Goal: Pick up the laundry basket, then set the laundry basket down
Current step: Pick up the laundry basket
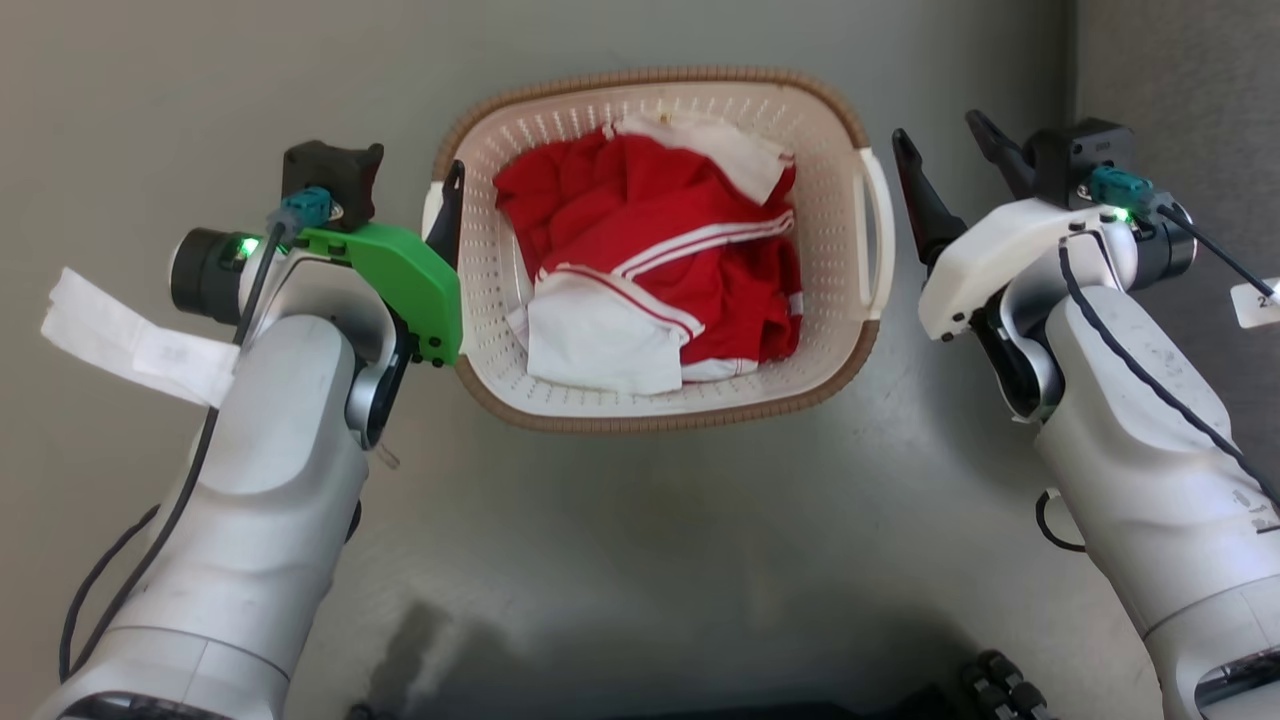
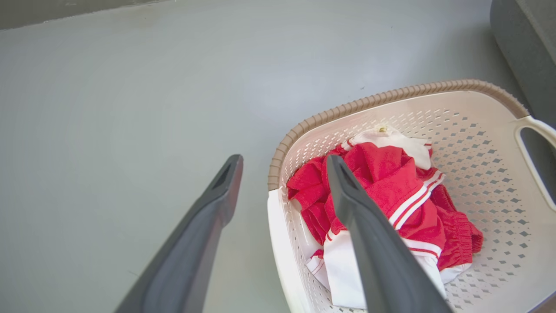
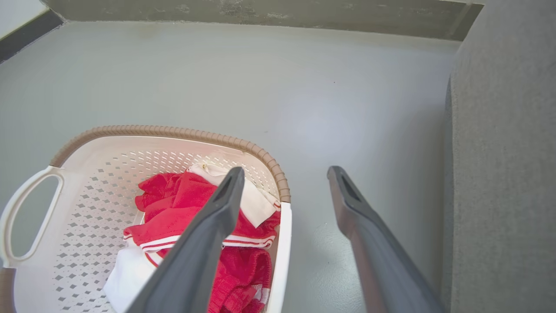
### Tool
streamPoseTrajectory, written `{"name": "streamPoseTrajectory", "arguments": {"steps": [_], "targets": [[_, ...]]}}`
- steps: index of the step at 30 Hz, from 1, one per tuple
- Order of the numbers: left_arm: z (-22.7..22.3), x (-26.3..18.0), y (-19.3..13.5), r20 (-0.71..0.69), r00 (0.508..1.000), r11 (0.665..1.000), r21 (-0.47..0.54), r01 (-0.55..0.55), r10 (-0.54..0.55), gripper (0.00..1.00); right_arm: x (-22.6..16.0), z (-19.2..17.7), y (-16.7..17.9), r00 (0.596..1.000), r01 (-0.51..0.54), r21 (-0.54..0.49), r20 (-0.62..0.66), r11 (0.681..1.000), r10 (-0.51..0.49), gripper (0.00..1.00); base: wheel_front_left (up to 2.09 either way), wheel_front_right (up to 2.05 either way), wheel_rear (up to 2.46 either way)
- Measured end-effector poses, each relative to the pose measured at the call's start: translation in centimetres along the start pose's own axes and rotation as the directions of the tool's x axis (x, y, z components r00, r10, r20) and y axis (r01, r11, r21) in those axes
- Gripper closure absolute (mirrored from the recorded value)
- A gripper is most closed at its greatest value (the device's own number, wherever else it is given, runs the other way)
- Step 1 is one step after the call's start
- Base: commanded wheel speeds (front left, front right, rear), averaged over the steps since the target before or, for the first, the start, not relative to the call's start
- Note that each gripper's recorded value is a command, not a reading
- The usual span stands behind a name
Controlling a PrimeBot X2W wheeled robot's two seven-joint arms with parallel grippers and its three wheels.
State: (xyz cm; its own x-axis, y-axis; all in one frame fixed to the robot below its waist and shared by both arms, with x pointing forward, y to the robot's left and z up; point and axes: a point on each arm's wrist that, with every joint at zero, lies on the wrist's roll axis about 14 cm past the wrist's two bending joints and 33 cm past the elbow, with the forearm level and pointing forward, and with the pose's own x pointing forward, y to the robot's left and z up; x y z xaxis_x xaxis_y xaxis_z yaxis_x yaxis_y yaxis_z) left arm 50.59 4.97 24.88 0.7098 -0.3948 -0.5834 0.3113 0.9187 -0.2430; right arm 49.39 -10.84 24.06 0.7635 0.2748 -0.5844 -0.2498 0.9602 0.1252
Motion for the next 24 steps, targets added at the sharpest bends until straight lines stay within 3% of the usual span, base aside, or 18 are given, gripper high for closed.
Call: {"name": "streamPoseTrajectory", "arguments": {"steps": [8, 24], "targets": [[-6.5, 1.5, 1.4, -0.154, 0.988, 0.999, -0.047, -0.016, 0.008, 0.0, 1.6, -6.3, 0.2, 0.989, -0.013, 0.029, -0.145, 0.999, 0.017, 0.0, 0.0, 0.0, 0.0], [-11.6, 2.9, 2.0, -0.274, 0.962, 0.995, -0.103, -0.019, -0.01, 0.0, 2.6, -11.8, 1.4, 0.965, -0.041, 0.079, -0.254, 0.996, 0.06, 0.0, 0.0, 0.0, 0.0]]}}
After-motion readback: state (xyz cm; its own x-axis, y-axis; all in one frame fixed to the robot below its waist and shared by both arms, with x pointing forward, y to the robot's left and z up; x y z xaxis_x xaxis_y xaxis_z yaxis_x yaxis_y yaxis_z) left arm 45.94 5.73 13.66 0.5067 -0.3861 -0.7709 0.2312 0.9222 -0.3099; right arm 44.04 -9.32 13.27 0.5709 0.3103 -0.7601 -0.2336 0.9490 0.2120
